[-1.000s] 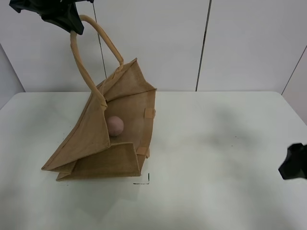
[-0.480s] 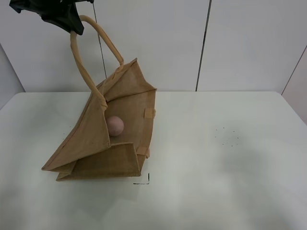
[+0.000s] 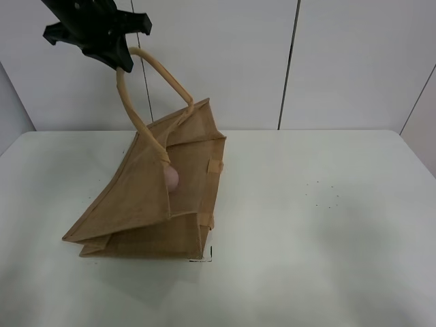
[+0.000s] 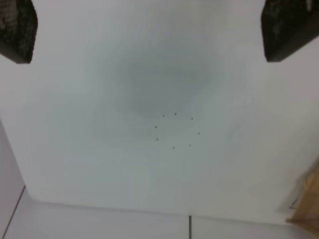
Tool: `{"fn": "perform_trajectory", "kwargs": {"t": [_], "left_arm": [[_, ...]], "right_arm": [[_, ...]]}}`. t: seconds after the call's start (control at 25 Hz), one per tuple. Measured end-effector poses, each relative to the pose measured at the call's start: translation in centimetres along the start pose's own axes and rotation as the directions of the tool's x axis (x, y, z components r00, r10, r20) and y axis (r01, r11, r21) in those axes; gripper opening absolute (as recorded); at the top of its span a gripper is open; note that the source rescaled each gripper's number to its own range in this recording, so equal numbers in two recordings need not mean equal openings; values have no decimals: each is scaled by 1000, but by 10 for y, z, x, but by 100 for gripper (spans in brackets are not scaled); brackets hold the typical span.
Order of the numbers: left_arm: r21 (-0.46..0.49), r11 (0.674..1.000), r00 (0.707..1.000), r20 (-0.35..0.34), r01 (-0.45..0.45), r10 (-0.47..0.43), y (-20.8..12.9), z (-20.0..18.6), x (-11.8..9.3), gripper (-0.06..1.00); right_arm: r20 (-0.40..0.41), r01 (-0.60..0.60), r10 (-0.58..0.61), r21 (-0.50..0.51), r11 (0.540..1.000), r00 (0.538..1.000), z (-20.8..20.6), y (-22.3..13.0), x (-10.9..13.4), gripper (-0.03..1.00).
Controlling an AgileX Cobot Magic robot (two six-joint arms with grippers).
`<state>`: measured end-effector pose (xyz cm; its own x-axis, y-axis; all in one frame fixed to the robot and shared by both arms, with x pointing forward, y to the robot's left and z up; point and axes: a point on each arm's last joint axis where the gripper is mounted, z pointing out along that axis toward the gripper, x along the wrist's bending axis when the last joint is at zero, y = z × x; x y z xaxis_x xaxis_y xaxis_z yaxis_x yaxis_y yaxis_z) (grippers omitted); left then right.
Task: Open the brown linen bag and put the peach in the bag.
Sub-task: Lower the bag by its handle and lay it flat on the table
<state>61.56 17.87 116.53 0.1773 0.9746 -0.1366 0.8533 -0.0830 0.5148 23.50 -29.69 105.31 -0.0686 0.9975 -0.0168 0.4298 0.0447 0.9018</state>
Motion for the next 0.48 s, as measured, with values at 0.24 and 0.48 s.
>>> {"fn": "perform_trajectory", "kwargs": {"t": [0.24, 0.48], "left_arm": [[141, 990, 999, 19, 27, -30, -10, 79, 2, 0], [306, 952, 995, 95, 8, -39, -30, 165, 0, 1]], "right_arm": [[1, 0, 0, -1, 1000, 1000, 0, 0, 0, 100], [1, 0, 0, -1, 1000, 1000, 0, 0, 0, 100]]}}
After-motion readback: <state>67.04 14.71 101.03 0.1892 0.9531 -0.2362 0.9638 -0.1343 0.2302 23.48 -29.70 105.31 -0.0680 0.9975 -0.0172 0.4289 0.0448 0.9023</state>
